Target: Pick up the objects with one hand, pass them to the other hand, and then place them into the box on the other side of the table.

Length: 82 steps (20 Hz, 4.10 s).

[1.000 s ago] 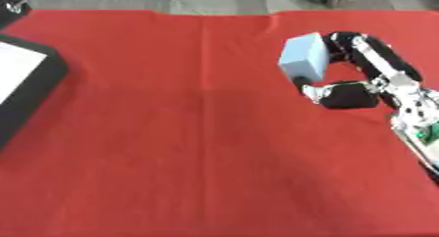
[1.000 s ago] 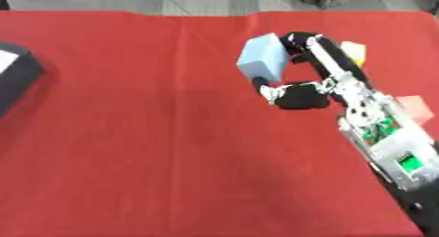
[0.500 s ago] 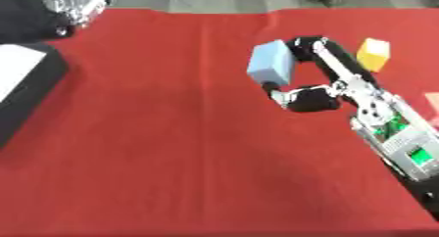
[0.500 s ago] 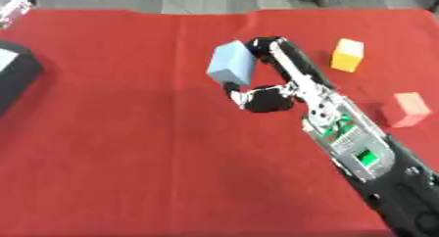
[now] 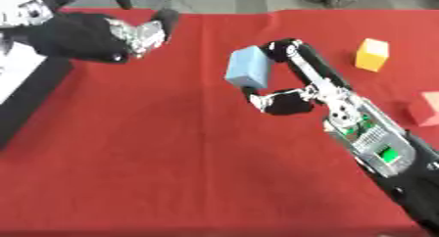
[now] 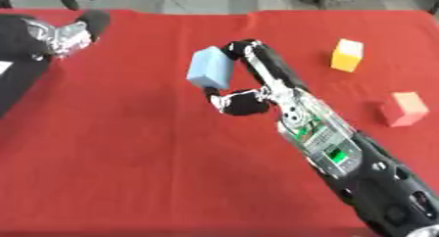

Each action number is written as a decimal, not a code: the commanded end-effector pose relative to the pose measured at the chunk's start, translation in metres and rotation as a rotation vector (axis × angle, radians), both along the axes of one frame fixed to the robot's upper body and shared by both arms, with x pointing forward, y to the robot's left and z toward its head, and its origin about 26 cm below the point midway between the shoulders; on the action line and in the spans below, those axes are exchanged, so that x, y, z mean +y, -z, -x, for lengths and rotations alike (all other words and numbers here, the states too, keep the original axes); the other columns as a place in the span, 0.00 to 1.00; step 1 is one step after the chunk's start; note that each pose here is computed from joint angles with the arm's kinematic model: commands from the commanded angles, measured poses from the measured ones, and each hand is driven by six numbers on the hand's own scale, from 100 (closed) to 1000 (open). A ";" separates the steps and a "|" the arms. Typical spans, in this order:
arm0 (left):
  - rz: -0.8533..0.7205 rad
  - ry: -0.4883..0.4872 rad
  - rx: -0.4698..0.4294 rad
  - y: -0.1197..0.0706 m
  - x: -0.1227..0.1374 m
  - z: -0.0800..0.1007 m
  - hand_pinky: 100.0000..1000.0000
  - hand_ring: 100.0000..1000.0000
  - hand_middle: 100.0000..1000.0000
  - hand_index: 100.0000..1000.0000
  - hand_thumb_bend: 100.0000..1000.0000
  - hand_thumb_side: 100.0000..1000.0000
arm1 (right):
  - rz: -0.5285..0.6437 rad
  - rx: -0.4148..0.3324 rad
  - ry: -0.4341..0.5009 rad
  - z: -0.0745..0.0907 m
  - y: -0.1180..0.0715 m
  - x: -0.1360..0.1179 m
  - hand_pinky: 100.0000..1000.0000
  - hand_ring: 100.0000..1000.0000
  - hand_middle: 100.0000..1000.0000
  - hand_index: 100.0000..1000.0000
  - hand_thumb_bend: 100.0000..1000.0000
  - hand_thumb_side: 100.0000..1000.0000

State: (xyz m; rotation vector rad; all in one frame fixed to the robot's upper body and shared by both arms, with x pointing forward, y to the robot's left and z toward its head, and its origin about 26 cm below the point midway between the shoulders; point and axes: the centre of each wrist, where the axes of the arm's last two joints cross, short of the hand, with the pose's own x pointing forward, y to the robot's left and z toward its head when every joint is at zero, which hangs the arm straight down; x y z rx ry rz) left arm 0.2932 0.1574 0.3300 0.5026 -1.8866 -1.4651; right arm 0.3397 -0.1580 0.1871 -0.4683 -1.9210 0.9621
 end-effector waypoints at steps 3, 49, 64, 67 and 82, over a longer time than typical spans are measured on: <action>-0.083 -0.026 -0.011 -0.004 -0.010 0.001 0.70 0.75 0.78 0.79 0.12 0.45 | 0.002 -0.031 -0.027 0.000 -0.003 0.011 0.79 0.75 0.42 0.55 0.00 0.00; -0.426 -0.064 0.005 0.029 -0.040 -0.029 0.77 0.80 0.82 0.86 0.33 0.22 | 0.041 -0.054 -0.169 0.018 -0.006 0.041 0.79 0.75 0.41 0.54 0.00 0.00; -0.411 -0.083 0.054 0.038 -0.044 -0.038 0.76 0.79 0.81 0.85 0.33 0.26 | 0.042 -0.051 -0.178 0.029 -0.010 0.034 0.80 0.76 0.43 0.55 0.00 0.00; -0.414 -0.086 0.075 0.040 -0.044 -0.041 0.76 0.79 0.81 0.85 0.32 0.27 | 0.046 -0.048 -0.178 0.029 -0.010 0.035 0.80 0.76 0.43 0.55 0.00 0.00; -0.428 -0.048 0.146 0.041 -0.046 -0.044 0.76 0.79 0.81 0.85 0.31 0.35 | 0.059 -0.005 -0.169 0.028 -0.010 0.035 0.80 0.76 0.43 0.54 0.00 0.00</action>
